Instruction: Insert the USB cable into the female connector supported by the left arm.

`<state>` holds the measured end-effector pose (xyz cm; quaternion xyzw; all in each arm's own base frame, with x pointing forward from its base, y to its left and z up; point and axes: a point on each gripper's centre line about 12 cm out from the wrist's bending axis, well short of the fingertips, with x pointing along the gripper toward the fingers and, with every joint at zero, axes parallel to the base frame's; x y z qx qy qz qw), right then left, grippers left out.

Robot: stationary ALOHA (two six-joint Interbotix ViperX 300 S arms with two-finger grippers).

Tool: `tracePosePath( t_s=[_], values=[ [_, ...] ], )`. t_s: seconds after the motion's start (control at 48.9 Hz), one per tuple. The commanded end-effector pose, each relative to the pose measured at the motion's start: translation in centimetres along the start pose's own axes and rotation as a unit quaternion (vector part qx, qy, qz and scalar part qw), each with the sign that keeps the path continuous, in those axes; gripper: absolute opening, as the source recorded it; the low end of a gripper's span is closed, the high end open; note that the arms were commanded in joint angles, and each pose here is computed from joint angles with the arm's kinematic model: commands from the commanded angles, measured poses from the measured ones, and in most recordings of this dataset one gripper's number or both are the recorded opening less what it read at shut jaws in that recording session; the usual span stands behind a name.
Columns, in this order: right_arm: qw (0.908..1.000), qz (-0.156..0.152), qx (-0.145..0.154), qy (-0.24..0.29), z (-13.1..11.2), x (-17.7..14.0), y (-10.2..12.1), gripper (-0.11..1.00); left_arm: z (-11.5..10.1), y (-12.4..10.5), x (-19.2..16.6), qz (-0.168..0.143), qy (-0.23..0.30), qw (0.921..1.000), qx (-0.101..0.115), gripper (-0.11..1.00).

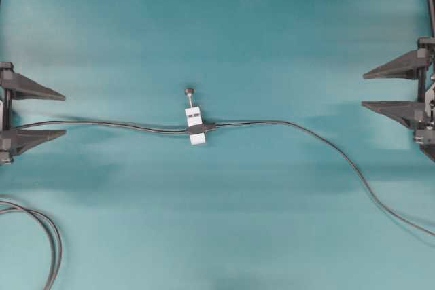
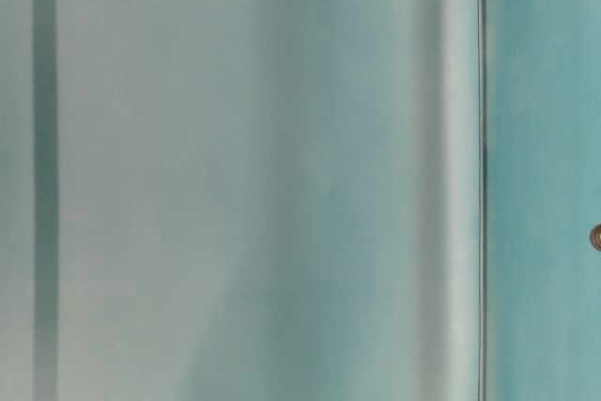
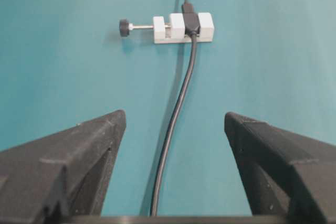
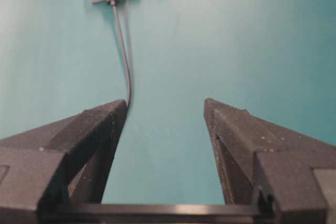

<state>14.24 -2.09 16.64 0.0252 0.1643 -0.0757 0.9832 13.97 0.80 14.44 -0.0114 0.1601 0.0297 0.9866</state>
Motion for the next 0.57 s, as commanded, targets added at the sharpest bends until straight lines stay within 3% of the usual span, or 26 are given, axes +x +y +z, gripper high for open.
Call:
tracePosePath(
  t_s=[0.0,0.553],
  values=[
    [1.0000,0.001,0.003,-0.004,0.46,0.05,0.02,0.67,0.44,-0.03,0.08,-0.001,-0.005,1.0000,0.003,0.83],
    [1.0000,0.001,0.003,-0.004,0.46,0.05,0.02,0.67,0.42,-0.03,0.09,-0.001,-0.005,1.0000,0.003,0.83]
  ],
)
